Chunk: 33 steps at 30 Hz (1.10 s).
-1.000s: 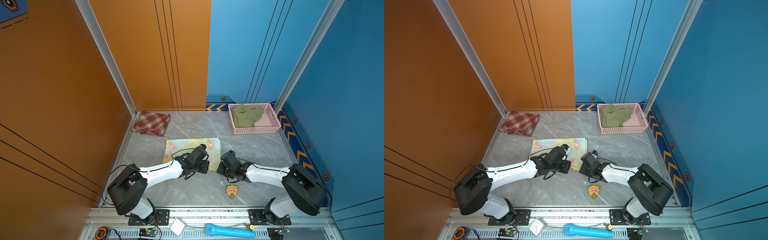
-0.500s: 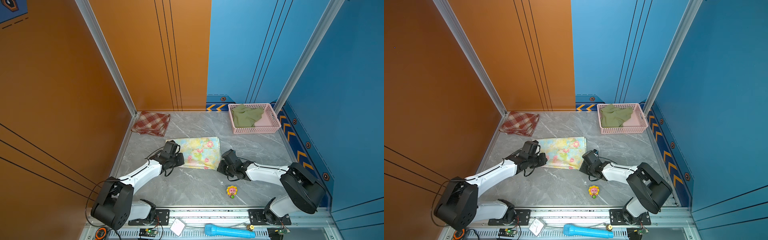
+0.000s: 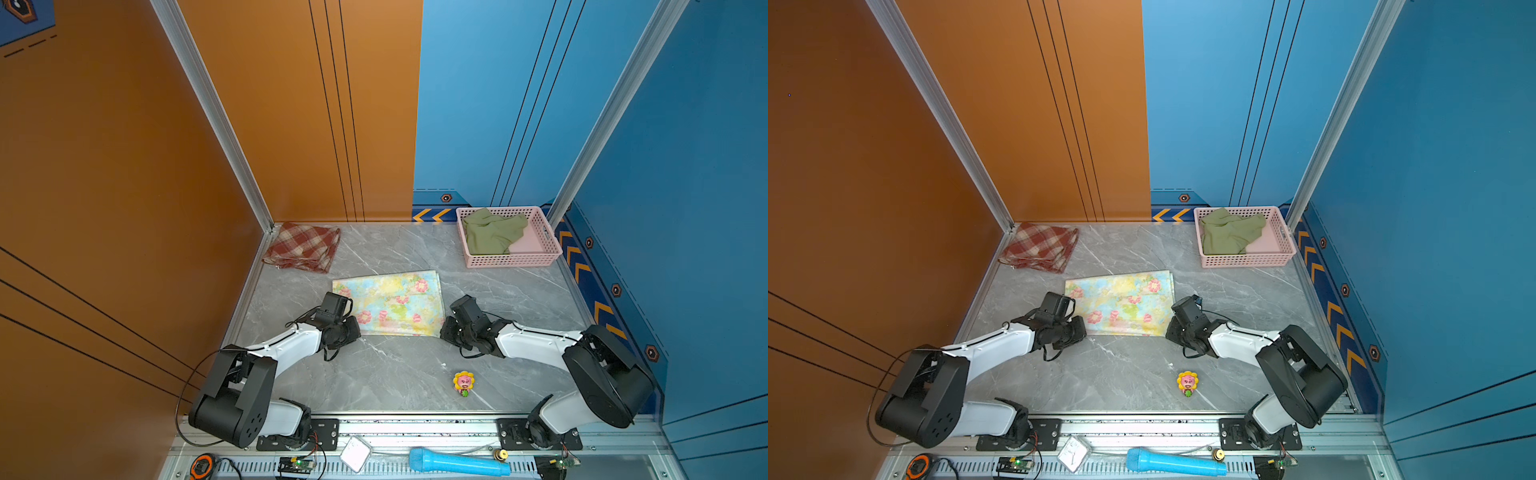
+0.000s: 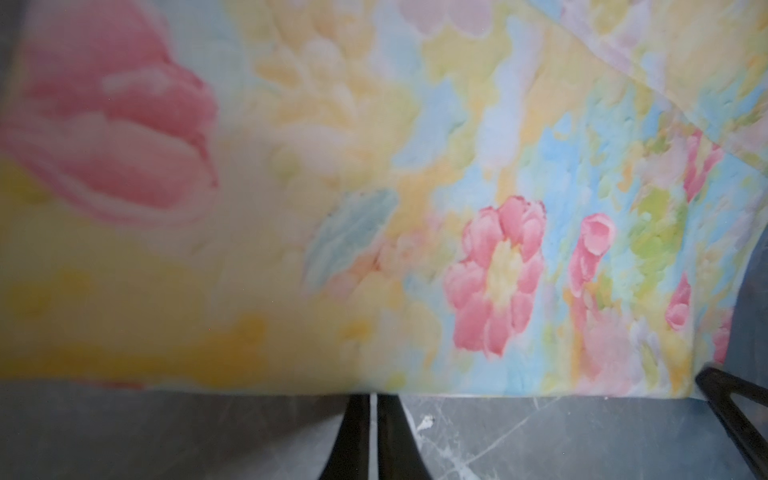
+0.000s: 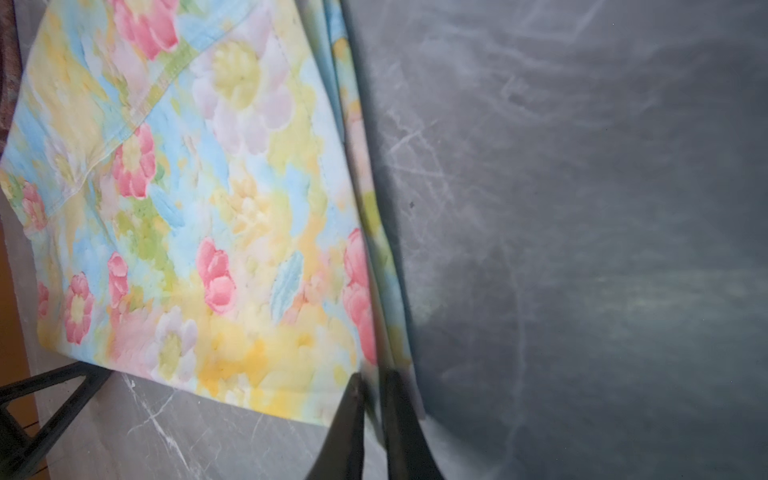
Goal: Fold and stack the skirts
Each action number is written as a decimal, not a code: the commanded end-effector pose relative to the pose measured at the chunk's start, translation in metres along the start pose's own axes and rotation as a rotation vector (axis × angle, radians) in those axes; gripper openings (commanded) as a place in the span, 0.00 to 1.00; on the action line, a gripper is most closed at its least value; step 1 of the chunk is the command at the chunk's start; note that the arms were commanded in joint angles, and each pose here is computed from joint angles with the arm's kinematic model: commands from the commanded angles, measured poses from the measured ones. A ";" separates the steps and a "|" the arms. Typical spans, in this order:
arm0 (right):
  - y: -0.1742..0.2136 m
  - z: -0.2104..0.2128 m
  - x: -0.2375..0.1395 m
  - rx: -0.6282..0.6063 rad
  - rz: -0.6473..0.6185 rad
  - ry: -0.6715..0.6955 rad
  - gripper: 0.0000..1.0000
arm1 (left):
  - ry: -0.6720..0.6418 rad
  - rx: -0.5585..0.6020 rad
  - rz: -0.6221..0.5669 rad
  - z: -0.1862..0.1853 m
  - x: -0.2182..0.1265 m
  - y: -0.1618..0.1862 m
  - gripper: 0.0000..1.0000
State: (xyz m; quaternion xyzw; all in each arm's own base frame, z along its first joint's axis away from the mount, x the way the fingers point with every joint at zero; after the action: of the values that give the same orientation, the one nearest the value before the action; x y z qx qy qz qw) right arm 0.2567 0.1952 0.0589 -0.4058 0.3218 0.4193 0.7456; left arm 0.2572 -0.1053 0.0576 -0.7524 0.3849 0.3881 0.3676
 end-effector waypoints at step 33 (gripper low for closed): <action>-0.078 0.018 0.042 -0.287 0.028 0.181 0.54 | -0.181 -0.018 -0.047 -0.005 -0.042 -0.125 1.00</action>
State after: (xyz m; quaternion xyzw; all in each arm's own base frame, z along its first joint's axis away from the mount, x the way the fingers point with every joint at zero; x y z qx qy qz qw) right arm 0.3466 0.1992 0.0644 -0.5173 0.3195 0.4282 0.6685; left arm 0.3545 -0.0482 0.1354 -0.7487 0.3094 0.4300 0.3986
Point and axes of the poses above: each gripper's point midway between its finger pads, its own x axis out along the fingers, its own z axis along the line the jaws close on, y = z × x, the point moved 4 cm from there along -x, back along the fingers, and after that the axes turned 4 degrees about -x, right-handed, at the moved point
